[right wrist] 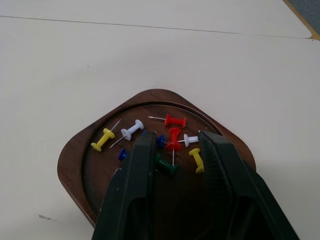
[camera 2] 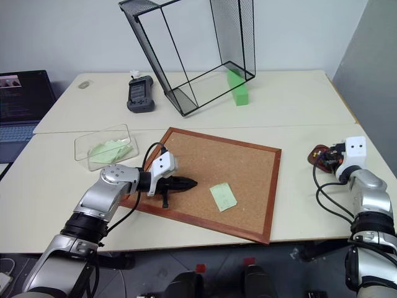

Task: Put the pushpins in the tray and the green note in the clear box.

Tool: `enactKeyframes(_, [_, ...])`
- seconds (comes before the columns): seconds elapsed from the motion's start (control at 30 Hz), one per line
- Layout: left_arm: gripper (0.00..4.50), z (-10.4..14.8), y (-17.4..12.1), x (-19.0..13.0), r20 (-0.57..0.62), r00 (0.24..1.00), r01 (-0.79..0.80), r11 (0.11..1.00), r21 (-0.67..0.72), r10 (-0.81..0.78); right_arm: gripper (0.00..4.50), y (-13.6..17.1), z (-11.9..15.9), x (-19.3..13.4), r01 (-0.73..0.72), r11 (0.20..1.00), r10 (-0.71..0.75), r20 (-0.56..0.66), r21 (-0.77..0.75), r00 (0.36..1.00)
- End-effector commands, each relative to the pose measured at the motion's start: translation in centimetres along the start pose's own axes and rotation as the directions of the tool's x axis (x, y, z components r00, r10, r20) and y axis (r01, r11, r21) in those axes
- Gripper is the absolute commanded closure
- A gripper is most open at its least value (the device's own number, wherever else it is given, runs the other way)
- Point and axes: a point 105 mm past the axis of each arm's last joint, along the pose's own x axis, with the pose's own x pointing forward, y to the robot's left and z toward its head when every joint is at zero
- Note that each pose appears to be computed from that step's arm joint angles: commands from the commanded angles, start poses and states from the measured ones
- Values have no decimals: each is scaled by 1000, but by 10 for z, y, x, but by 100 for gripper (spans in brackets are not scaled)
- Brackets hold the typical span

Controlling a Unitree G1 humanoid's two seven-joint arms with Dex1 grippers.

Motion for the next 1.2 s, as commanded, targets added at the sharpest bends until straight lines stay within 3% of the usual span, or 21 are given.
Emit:
enactKeyframes(0.03, [450,-17,-9,7,-70,997,39,999,-29,-41,309,-11,23,-8,28,1000,-27,84,-8,996])
enactKeyframes(0.3, [450,-16,-7,8,-67,997,38,999,-26,-40,309,-5,39,-26,-27,1000,27,138,-5,990])
enactKeyframes(0.47, [450,-16,-7,8,-67,997,38,999,-25,-40,309,52,52,-59,-323,937,343,166,-135,925])
enactKeyframes(0.57, [450,-16,-7,8,-69,997,40,999,-25,-41,309,79,53,-75,-433,883,460,151,-180,875])
enactKeyframes(0.63, [450,-16,-6,8,-70,997,40,999,-25,-42,276,99,54,-87,-522,829,552,142,-202,822])
enactKeyframes(0.7, [450,-16,-6,8,-70,997,42,999,-23,-43,256,130,49,-108,-650,719,686,101,-246,721])
enactKeyframes(0.8, [450,-8,-5,6,-46,998,47,999,-25,-48,185,153,45,-129,-730,615,774,52,-296,631])
enactKeyframes(1.03, [450,48,-9,-8,90,988,126,992,-6,-125,44,175,38,-150,-770,534,825,17,-348,564])
enactKeyframes(1.07, [430,53,-10,-10,98,986,134,991,0,-133,25,177,36,-151,-769,534,825,17,-351,565])
enactKeyframes(1.2, [357,58,-10,-12,95,984,149,989,7,-149,22,182,25,-148,-768,531,822,-2,-357,570])
